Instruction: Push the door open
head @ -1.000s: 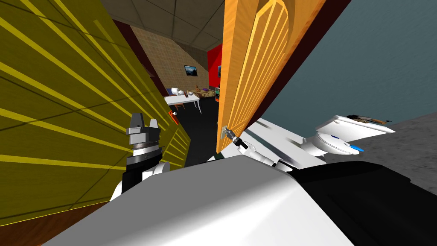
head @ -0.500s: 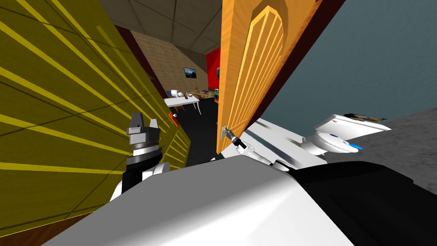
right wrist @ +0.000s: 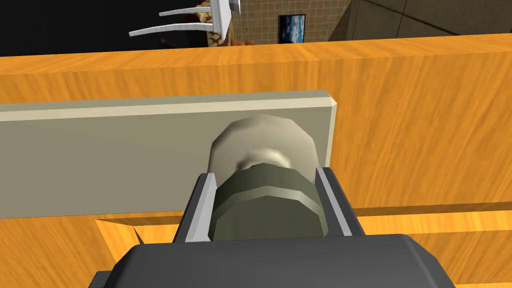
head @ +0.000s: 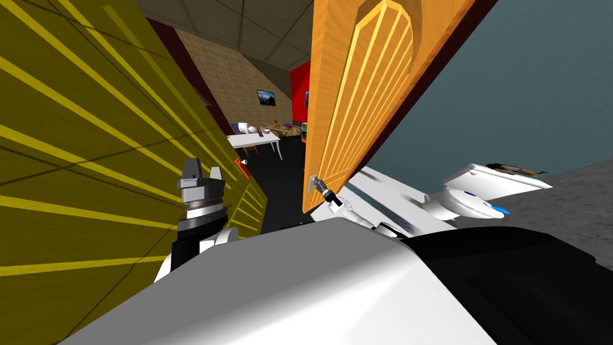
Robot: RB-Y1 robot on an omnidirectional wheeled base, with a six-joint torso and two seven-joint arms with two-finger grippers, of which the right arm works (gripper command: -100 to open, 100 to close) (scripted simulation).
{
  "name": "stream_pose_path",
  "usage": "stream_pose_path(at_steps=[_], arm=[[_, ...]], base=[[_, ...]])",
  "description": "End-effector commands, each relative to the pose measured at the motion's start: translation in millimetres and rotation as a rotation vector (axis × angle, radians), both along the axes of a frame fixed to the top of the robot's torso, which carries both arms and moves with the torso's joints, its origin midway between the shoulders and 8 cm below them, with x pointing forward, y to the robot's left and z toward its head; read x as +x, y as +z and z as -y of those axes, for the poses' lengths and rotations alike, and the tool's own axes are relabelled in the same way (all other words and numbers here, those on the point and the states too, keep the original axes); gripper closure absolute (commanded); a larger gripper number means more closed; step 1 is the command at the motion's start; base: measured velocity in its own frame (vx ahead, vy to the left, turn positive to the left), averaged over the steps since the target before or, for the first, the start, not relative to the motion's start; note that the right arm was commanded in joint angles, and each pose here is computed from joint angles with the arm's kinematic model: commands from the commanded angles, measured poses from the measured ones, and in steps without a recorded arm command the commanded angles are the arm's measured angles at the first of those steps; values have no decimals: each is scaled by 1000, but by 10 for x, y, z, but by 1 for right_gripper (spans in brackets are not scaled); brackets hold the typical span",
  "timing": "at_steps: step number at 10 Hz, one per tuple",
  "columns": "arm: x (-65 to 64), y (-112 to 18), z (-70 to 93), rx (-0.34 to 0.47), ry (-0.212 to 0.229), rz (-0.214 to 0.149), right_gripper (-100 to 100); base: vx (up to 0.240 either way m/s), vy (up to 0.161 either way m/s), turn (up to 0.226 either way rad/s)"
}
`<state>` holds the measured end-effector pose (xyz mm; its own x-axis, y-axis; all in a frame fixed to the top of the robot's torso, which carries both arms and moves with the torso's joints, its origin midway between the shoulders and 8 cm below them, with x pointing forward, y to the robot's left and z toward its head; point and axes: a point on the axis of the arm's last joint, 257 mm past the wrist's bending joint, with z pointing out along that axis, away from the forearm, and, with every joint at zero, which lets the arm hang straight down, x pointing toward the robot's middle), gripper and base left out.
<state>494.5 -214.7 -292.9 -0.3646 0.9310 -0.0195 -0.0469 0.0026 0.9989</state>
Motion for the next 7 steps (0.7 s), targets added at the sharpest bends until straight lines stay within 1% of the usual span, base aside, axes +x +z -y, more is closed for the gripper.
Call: stream_pose_path(at_steps=[1,2,3,5,7], arm=[[143,121,97,-12,-37,28,100],[143,121,97,-12,-37,28,100],[198,133,98,-14,-53,34,100],[304,153,95,-18,-84,42,100],[408,166,84,-20,-117,48,100]], base=[[90,41,-62],[59,29,-19],[55,24,-23],[78,35,-71],[121,39,-71]])
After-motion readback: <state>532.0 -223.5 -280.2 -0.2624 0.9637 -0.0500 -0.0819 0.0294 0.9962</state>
